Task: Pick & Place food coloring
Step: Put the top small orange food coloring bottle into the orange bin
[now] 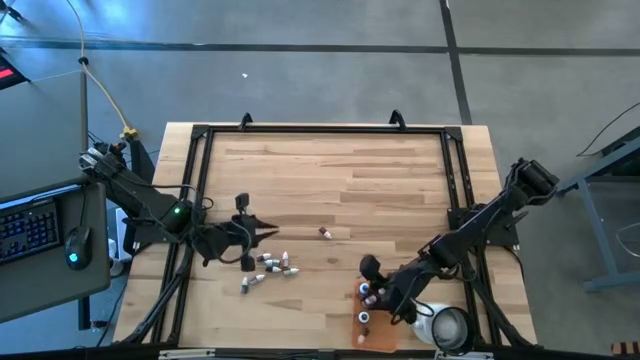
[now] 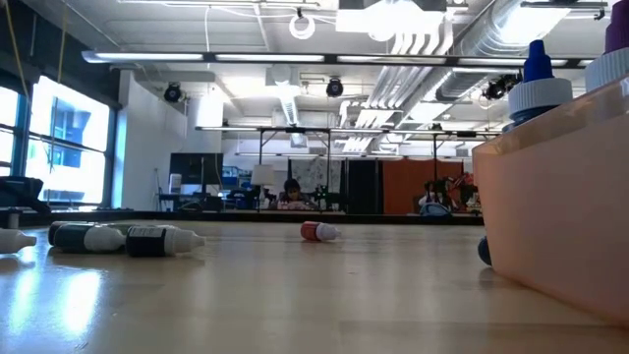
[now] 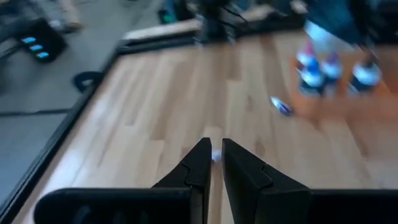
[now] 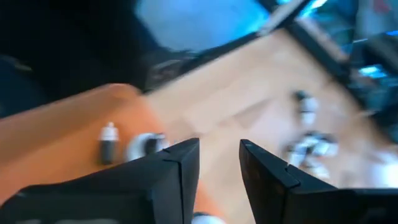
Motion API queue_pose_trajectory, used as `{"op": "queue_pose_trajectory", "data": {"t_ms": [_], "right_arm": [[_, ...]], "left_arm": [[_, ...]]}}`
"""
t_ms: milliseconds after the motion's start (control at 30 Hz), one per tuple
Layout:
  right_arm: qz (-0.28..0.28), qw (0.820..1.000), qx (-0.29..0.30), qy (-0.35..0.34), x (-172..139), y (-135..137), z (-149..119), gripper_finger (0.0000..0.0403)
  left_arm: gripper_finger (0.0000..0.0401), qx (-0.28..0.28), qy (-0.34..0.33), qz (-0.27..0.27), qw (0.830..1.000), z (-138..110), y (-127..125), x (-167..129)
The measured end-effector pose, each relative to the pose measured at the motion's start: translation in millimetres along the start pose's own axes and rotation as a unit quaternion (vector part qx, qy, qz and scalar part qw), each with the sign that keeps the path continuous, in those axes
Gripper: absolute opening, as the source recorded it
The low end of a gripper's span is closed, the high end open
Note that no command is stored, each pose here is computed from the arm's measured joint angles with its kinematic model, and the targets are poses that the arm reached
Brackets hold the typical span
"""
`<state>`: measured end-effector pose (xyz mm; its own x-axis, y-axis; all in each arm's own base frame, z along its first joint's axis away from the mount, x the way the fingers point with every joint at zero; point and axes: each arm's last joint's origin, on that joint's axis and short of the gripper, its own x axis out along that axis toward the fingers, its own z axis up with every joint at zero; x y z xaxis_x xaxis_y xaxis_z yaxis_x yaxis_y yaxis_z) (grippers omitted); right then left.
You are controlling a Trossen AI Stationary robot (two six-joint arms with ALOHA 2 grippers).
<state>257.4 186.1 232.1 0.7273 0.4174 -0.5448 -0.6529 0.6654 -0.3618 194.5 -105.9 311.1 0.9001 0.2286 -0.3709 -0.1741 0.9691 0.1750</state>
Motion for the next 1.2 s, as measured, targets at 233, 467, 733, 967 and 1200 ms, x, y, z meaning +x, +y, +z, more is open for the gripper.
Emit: {"op": "queue_pose_trajectory", "data": {"t_ms": [233,467,733,967,1200], "right_arm": [[-0.100,0.994,-0.049,0.014,-21,-15,6,0.0087],[-0.094,0.991,0.086,-0.049,-62,-60,3,0.0083],[-0.162,0.956,0.241,0.036,-78,-109,-42,0.0083],[-0.203,0.942,0.263,0.045,-84,-129,-57,0.0082],[-0.264,0.918,0.290,0.063,-89,-139,-65,0.0082]], "left_arm": [[0.0037,-0.041,-0.003,0.031,0.999,-1,2,0],[0.0037,0.055,0.006,0.040,0.998,0,7,5],[0.0063,0.109,0.044,0.009,0.993,0,35,28],[0.0127,0.148,0.076,-0.097,0.981,-5,58,58],[0.0149,0.136,0.088,-0.178,0.971,-18,61,106]]}}
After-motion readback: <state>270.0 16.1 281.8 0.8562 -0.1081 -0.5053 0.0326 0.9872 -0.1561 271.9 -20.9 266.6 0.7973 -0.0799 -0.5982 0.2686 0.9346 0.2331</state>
